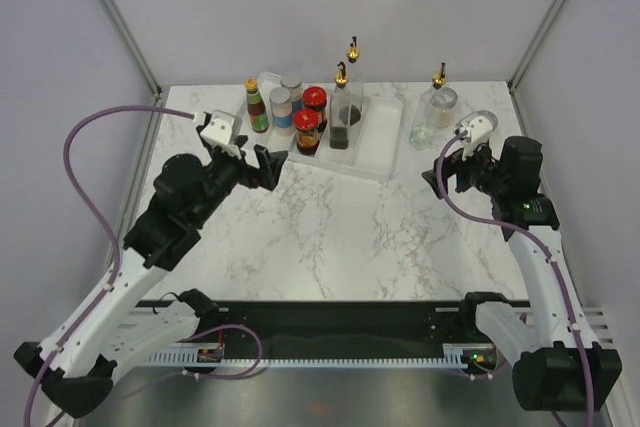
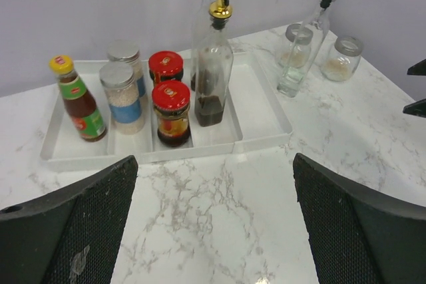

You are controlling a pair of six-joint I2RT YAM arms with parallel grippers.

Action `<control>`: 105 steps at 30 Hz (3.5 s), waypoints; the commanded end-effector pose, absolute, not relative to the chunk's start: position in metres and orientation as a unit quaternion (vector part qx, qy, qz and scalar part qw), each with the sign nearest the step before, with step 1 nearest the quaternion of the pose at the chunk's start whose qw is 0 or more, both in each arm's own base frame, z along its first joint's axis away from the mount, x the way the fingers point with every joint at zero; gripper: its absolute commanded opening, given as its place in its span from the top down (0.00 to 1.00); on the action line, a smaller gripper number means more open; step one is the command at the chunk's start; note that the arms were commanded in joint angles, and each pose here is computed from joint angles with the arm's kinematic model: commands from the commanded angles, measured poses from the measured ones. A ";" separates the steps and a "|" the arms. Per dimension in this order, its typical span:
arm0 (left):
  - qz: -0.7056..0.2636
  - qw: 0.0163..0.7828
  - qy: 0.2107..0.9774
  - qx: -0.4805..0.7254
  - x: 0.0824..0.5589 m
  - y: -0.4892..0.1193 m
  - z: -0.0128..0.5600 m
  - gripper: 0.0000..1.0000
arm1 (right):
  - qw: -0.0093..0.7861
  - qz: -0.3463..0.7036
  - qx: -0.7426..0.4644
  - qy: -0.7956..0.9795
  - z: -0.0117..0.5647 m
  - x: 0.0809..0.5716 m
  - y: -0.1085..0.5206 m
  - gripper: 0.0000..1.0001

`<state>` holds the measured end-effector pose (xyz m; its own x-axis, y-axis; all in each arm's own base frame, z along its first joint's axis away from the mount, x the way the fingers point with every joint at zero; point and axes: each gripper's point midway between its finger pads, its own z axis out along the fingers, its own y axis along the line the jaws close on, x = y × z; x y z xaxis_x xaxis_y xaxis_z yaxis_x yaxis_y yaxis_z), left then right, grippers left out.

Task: Organize the condiment bottles
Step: Pick up the bottle from the center of the board, then place the bottle in the storage box.

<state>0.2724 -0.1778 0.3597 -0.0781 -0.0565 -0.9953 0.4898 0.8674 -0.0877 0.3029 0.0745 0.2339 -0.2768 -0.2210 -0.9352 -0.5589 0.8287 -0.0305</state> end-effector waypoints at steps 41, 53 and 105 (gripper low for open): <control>-0.054 0.638 0.762 0.094 0.229 -0.081 0.257 0.00 | 0.565 0.166 -0.179 0.788 0.223 0.527 0.036 0.04; -0.048 0.633 0.767 0.096 0.231 -0.081 0.251 0.00 | 0.562 0.154 -0.196 0.788 0.202 0.546 0.047 0.05; -0.053 0.650 0.753 0.083 0.225 -0.074 0.260 0.00 | 0.567 0.240 -0.332 0.715 0.309 0.416 0.226 1.00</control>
<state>0.2226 -0.0787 0.2509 -0.1766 0.0752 -0.9814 0.2239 0.9740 0.0343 0.4003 0.2011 0.2556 -0.2868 -0.2451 -0.9261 -0.7342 0.6772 0.0481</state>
